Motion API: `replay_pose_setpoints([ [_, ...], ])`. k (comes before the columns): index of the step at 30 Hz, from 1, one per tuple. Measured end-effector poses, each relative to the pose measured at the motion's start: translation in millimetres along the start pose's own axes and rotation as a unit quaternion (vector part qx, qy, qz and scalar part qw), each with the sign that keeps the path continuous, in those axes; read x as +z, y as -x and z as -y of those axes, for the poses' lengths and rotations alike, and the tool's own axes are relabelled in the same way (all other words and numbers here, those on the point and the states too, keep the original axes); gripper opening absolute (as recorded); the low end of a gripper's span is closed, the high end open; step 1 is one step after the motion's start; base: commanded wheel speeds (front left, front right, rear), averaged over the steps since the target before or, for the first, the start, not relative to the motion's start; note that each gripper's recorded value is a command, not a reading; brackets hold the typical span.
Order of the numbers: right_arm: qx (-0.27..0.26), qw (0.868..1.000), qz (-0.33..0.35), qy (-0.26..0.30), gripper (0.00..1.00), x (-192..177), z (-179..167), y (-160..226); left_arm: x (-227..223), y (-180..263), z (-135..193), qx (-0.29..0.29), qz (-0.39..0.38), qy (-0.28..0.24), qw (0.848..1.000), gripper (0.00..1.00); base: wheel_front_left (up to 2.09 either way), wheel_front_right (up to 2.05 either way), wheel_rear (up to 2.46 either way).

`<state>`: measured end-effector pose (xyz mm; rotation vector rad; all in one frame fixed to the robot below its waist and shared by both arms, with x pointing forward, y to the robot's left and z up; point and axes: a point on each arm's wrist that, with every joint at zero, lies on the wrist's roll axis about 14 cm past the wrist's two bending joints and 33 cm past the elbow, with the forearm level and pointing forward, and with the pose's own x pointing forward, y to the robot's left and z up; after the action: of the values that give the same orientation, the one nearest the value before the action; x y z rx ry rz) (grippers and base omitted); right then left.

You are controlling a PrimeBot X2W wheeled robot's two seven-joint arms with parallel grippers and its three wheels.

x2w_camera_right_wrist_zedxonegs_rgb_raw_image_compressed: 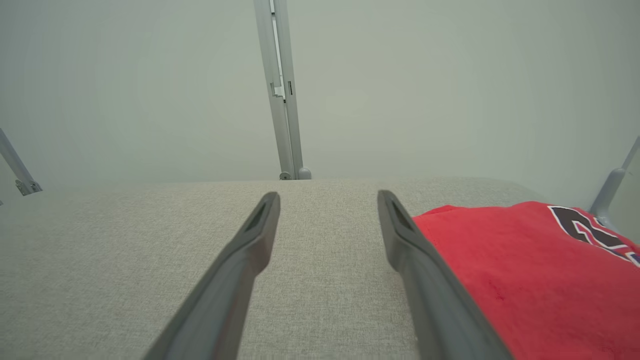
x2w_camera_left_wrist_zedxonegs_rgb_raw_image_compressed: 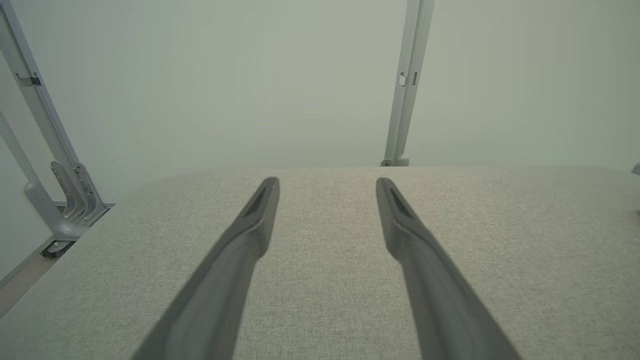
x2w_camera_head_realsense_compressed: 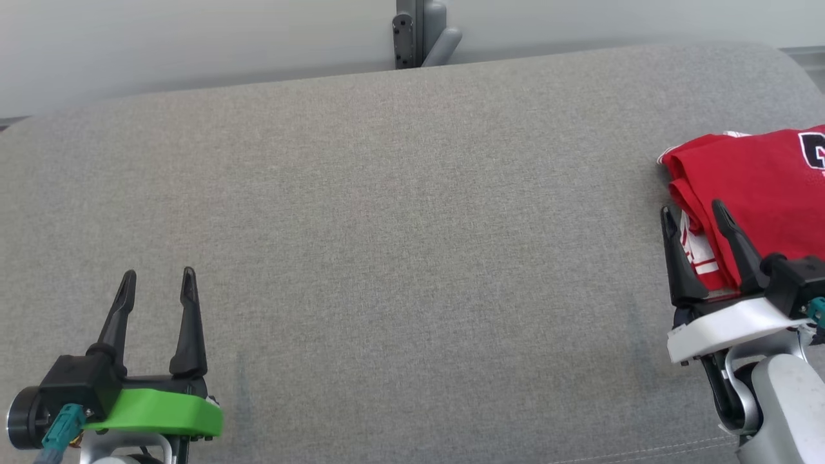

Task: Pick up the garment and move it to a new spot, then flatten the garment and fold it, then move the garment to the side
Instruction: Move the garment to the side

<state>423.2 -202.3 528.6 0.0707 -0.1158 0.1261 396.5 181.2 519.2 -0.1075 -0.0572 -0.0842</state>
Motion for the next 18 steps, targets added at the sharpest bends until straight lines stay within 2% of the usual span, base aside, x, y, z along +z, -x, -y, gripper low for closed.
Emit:
replay_pose_setpoints([
  [18, -0.019, 1.0, 0.004, 0.003, 1.0, 16.6, 6.2, 41.4, 11.9, 23.8, 8.5, -0.015, -0.003, -0.021, 1.0, 1.0, 0.0, 0.0, 0.0],
])
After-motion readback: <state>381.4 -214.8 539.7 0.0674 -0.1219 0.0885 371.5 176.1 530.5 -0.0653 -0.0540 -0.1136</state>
